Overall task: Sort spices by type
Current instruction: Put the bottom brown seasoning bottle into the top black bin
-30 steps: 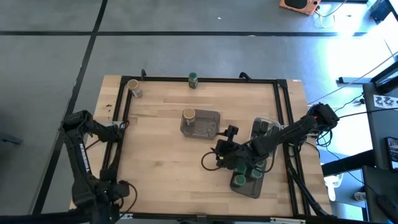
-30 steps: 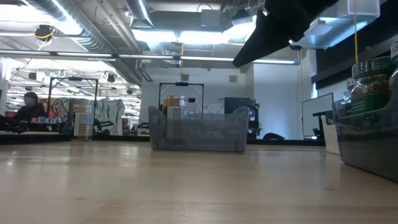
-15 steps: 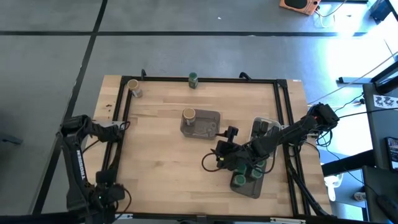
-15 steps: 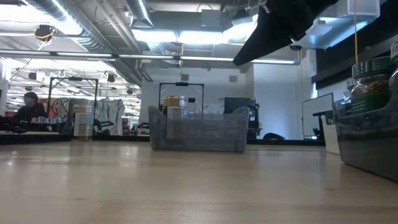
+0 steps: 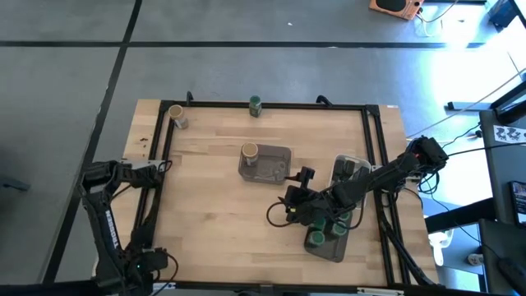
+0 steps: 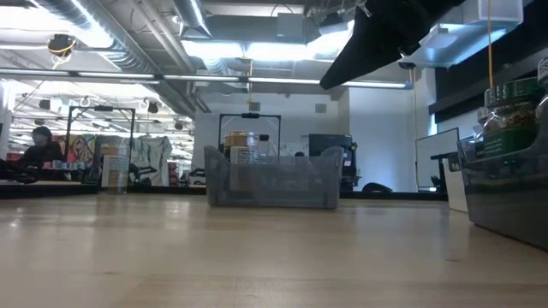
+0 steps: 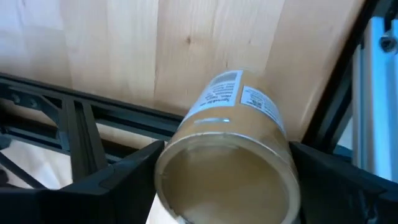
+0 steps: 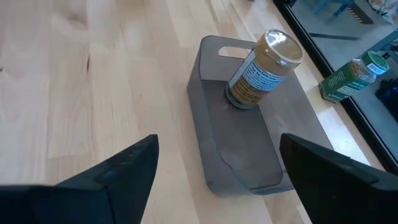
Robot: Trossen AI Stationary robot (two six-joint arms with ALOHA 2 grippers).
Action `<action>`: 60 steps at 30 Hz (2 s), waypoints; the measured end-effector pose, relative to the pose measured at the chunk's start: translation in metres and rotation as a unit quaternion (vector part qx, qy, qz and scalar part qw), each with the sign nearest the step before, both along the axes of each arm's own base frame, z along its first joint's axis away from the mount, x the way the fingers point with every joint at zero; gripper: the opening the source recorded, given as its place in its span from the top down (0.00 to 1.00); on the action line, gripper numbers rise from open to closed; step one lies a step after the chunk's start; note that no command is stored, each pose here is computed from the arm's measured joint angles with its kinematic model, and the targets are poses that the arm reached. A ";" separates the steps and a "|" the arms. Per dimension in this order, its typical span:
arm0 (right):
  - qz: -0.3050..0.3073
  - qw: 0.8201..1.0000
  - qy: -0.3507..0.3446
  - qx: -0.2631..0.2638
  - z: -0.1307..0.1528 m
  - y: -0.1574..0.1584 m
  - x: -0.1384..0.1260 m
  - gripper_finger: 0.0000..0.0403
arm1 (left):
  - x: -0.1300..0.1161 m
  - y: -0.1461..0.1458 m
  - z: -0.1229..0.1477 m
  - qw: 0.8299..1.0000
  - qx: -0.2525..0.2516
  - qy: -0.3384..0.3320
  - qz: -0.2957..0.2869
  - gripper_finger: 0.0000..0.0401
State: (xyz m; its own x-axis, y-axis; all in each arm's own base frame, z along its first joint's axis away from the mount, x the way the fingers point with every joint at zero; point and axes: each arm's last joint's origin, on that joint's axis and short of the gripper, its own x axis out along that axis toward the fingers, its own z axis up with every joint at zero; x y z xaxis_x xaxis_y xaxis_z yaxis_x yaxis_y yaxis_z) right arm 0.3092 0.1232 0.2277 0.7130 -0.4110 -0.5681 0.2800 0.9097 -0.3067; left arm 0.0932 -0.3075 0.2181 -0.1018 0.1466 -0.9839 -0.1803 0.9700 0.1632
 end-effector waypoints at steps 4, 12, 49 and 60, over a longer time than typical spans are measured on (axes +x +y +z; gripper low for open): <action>0.000 1.000 0.000 0.000 0.000 0.000 0.000 0.17 | -0.001 0.002 -0.008 1.000 0.001 0.001 0.013 0.18; 0.012 1.000 0.006 0.013 0.000 0.001 0.000 0.17 | 0.003 0.006 -0.019 0.999 -0.003 0.006 0.046 0.30; 0.036 0.994 -0.012 0.104 -0.001 0.034 -0.013 0.17 | 0.233 0.187 0.095 0.963 0.173 -0.162 -0.131 0.31; 0.033 0.992 0.019 0.117 -0.005 0.032 -0.017 0.17 | 0.262 0.253 0.093 0.968 0.148 -0.163 -0.116 0.30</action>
